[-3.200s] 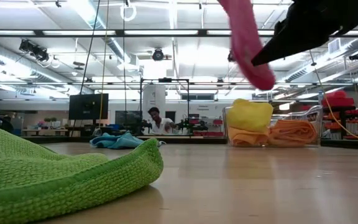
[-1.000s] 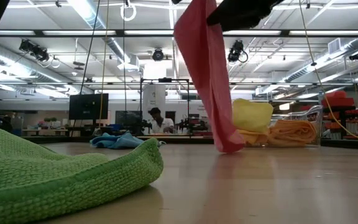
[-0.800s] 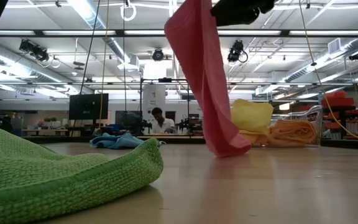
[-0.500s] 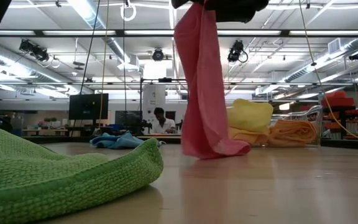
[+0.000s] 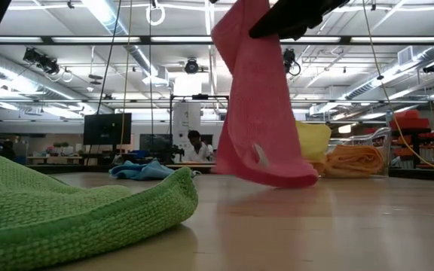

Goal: Fold microfiber towels
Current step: Fold the pink microfiber cloth

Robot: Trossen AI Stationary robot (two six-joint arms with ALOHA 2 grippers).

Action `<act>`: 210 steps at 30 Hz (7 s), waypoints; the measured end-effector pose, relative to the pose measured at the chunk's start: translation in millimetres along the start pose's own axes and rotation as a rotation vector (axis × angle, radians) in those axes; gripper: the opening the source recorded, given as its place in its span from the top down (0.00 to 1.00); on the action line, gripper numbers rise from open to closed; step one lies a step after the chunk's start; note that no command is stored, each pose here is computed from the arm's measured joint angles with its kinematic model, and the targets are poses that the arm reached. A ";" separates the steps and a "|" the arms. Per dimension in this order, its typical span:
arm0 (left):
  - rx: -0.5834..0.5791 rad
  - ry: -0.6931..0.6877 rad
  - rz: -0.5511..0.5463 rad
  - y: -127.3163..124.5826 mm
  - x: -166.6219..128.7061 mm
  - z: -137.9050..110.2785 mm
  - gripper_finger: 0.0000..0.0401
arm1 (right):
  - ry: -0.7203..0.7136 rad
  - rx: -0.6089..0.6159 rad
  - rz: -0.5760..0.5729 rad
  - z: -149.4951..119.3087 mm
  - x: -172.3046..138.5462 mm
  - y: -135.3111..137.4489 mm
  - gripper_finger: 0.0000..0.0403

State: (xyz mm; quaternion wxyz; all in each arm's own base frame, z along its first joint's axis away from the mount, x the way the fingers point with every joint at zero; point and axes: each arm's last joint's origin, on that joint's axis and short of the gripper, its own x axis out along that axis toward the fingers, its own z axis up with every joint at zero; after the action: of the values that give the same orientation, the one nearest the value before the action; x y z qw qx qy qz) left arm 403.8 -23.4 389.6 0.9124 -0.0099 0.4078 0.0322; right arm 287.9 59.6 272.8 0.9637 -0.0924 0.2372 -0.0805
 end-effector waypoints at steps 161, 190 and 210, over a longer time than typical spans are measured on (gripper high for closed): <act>0.721 0.235 0.406 -158.2 197.1 -178.4 0.63 | 0.163 0.138 0.343 -108.5 -27.0 31.6 0.36; 0.293 0.406 0.134 -71.5 75.0 -33.5 0.97 | -0.061 0.098 0.339 -85.8 -44.4 57.8 0.36; -0.023 0.235 -0.106 -47.3 48.9 -7.5 0.94 | 0.064 0.143 0.266 -107.8 -37.9 77.4 0.36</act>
State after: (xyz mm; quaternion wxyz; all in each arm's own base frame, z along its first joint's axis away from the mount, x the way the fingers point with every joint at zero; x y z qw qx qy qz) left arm 433.9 -68.5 347.7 0.8585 -0.0459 0.5106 -0.0128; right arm 212.5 127.1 179.0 0.9619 0.0112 0.2716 0.0283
